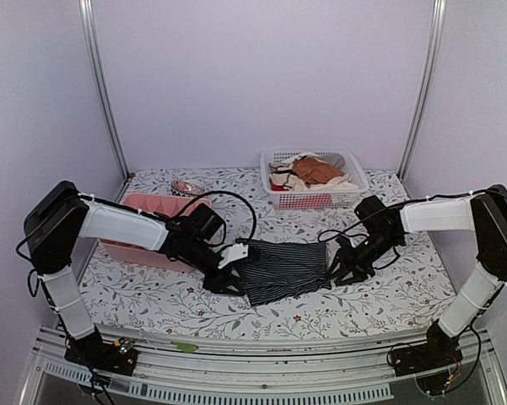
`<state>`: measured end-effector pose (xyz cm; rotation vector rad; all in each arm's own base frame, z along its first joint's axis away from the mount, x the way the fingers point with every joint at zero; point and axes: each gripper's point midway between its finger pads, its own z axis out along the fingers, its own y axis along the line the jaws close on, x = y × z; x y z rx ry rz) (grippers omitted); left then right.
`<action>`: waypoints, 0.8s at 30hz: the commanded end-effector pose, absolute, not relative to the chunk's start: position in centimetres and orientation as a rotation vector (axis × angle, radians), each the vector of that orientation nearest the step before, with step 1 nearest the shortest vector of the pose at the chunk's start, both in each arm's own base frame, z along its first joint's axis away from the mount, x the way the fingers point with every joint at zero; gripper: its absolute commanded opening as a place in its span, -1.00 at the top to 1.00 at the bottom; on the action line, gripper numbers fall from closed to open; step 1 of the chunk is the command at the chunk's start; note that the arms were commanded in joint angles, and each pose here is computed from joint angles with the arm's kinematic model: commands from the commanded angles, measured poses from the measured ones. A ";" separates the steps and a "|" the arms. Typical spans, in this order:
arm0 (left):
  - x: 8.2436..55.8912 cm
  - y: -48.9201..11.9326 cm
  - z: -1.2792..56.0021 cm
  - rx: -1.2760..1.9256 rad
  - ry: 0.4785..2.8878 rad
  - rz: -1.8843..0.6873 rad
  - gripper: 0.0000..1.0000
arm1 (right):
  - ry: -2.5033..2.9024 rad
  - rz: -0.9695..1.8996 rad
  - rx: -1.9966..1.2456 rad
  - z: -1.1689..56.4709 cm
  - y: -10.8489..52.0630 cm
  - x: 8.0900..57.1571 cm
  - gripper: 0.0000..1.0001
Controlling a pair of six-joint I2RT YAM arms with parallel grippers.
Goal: Roll the underwear
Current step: Fold the underwear at the center of the board.
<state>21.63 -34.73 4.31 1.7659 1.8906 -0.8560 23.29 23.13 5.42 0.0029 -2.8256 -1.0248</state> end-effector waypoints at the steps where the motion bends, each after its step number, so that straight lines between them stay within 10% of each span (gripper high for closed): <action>1: 22.2 -35.4 4.9 1.757 1.838 -0.812 0.10 | -2.814 -1.061 -0.122 5.4 23.1 22.9 0.24; 24: 22.2 -35.4 3.5 1.806 1.826 -0.740 0.11 | -2.674 -1.203 -0.254 3.9 24.8 22.8 0.54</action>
